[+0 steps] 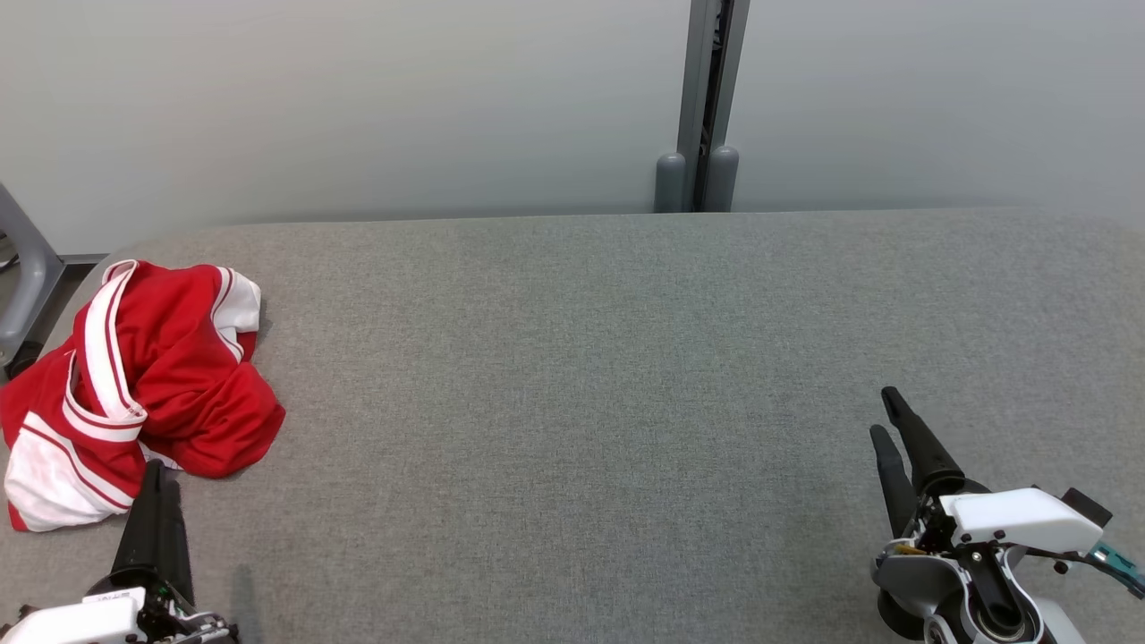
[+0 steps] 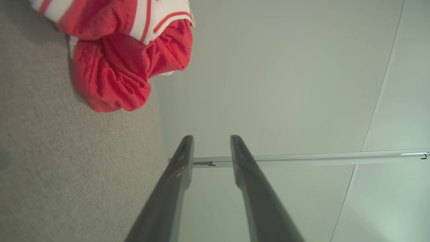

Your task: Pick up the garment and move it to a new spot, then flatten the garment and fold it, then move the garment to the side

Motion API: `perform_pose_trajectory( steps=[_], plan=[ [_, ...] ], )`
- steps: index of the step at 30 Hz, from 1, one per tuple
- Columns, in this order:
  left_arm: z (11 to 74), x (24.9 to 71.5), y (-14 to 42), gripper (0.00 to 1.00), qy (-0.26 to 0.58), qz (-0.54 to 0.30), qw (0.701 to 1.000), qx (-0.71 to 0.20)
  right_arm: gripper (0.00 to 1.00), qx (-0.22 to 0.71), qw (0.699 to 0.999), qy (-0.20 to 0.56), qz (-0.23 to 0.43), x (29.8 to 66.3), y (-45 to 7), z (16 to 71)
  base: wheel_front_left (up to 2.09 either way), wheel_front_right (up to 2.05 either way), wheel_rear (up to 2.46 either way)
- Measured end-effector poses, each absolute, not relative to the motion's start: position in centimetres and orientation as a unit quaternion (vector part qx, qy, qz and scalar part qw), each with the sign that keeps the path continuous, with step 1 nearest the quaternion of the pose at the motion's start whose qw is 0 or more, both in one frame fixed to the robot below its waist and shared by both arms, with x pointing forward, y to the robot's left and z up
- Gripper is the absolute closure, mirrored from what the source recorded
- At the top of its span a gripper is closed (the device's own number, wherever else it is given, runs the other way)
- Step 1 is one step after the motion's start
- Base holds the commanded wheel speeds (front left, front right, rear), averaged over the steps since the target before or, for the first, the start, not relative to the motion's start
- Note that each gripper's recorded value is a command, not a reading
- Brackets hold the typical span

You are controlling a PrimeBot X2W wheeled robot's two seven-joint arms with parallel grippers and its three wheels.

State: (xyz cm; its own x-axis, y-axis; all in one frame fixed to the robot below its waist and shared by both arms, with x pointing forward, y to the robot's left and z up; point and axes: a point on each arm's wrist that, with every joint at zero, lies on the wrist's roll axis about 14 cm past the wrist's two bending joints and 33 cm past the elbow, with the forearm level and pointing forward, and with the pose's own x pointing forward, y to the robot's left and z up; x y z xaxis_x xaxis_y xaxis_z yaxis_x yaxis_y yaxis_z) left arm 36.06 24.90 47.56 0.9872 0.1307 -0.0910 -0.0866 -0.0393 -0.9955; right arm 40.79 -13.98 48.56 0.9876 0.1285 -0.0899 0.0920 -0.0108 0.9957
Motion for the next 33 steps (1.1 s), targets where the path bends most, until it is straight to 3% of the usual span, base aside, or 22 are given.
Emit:
perform_pose_trajectory(
  steps=[12,18,33],
  plan=[
    [48.1,36.4,23.9,0.00,-0.023,0.075,0.701,-0.709,0.00,0.725,0.687,0.046,0.023,40.9,-14.0,50.4,0.00,0.00,0.00],
    [48.5,36.7,23.5,0.00,-0.024,0.072,0.719,-0.690,0.00,0.729,0.683,0.029,0.023,41.0,-14.3,51.2,0.00,0.00,0.00],
    [50.0,37.5,22.4,0.00,-0.034,0.057,0.774,-0.629,0.00,0.681,0.732,-0.004,0.027,40.9,-15.0,52.5,0.00,0.00,0.00]
  ],
)
